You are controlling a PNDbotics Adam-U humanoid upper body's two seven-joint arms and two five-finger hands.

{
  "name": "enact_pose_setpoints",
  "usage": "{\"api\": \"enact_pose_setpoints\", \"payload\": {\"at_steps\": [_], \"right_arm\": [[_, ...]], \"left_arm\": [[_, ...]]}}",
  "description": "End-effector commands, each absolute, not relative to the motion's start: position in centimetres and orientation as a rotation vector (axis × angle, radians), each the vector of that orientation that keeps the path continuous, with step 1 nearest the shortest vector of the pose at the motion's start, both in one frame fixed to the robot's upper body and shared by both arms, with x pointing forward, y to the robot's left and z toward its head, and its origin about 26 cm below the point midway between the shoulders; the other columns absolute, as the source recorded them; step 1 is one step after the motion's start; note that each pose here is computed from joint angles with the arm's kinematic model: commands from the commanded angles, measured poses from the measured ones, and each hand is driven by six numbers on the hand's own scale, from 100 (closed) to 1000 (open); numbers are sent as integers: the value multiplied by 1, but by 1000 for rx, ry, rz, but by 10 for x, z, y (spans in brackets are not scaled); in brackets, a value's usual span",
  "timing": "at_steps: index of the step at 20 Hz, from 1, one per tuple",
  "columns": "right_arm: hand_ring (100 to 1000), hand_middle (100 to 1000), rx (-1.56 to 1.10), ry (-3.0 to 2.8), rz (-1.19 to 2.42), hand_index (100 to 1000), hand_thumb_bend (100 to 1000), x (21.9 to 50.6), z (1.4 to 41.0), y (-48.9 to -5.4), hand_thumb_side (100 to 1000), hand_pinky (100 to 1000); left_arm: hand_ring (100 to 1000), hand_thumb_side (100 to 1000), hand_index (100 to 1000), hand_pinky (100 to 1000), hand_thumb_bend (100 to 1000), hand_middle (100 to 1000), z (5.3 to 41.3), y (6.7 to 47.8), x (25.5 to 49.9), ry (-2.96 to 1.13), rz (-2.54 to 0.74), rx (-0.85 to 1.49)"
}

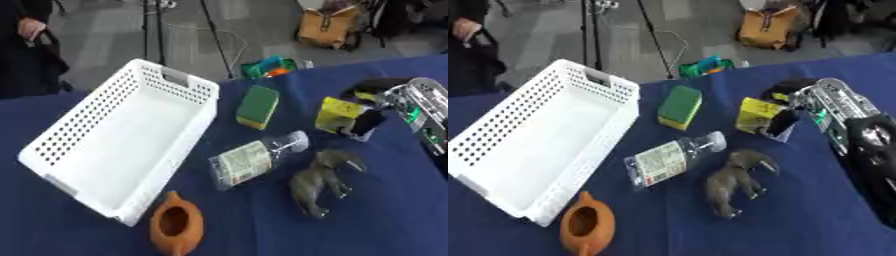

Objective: Pick up objects on the table and place them in the box.

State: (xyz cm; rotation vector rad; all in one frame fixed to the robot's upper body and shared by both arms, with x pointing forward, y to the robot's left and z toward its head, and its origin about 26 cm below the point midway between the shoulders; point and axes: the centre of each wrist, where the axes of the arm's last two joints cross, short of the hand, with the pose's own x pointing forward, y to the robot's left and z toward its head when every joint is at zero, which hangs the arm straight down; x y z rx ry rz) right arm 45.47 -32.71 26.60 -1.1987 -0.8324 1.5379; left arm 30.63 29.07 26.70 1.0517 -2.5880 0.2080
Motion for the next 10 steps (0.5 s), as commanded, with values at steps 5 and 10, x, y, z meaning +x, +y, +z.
{"api": "enact_pose_setpoints", "payload": {"at_steps": [5,10], "right_arm": [[960,768,-1294,-876,1492,870,354,455,284,-330,525,1000],[937,660,-1330,-899,1477,788,246,456,285,-330,581,1000]], "left_arm": [[919,1000,843,830,100,848,275,290,305,-2618,212,1052],[920,1000,842,830,100,847,275,290,305,-2617,213,1052]]}}
